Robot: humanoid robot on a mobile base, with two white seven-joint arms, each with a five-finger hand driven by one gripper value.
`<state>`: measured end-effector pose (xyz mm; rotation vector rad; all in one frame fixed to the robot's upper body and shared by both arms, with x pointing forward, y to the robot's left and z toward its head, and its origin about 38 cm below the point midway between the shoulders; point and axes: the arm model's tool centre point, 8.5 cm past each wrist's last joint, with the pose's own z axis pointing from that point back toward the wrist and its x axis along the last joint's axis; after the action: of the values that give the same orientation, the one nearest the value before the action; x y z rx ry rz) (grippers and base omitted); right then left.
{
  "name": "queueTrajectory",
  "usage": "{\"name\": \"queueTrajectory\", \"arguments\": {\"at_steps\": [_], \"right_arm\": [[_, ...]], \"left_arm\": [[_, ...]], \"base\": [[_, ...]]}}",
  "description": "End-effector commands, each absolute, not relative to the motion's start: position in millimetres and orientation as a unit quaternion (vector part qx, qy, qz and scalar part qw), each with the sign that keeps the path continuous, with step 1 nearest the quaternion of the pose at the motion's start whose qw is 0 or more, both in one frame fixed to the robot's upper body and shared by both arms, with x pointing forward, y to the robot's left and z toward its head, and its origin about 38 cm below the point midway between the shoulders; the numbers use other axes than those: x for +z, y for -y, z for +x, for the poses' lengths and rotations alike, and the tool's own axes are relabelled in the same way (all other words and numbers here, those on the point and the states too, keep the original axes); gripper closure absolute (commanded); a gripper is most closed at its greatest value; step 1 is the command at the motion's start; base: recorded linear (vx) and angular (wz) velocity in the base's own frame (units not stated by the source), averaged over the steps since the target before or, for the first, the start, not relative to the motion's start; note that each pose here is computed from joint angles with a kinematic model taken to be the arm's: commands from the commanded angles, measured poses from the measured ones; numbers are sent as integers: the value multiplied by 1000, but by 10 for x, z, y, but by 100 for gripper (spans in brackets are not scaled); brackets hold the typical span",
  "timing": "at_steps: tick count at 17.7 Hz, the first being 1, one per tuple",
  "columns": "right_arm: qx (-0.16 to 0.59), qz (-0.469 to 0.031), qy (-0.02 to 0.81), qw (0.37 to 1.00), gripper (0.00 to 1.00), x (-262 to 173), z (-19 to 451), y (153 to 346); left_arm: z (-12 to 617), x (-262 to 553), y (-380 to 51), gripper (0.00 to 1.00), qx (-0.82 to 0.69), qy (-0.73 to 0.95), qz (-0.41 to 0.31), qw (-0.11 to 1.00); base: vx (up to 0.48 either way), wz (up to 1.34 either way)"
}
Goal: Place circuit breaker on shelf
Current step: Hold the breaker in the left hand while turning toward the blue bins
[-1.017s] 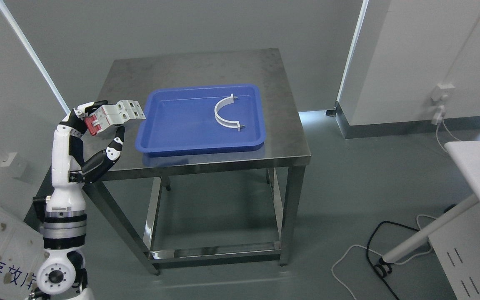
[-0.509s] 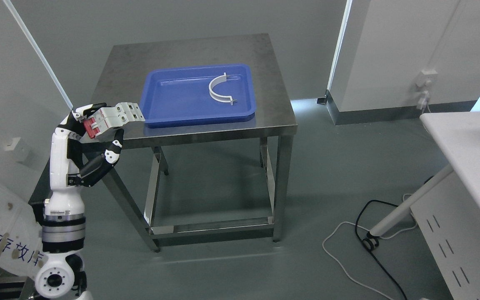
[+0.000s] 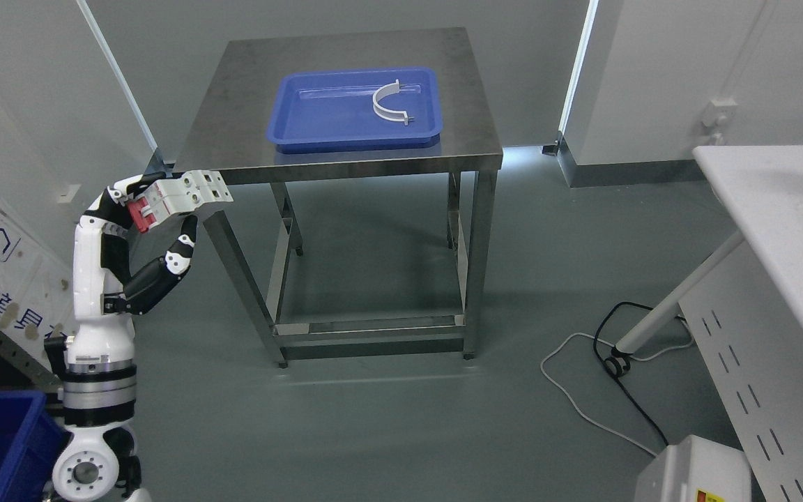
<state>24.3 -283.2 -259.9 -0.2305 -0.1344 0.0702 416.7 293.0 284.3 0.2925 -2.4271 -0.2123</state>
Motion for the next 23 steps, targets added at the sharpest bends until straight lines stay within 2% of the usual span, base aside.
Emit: {"name": "queueTrajectory", "arguments": {"at_steps": [1,9,14,23], "right_arm": [[47,-123,38,991,0,-2594,189,2932],[47,-123,38,991,0,-2594,189,2932],[47,-123,38,991,0,-2594,189,2932],[47,-123,38,991,0,-2594,189,2932]], "left_arm": [[4119,2911,-3023,84,-82,933,123,328],[4174,3080,-2997,83,-98,936,118,315],[4136,3125,-3297,83,-92,933,142,317],[4122,3226,-3371,83,-84,936,151,307]], "base": [[-235,21],[-154,120],[-208,-150],[-268,-144]]}}
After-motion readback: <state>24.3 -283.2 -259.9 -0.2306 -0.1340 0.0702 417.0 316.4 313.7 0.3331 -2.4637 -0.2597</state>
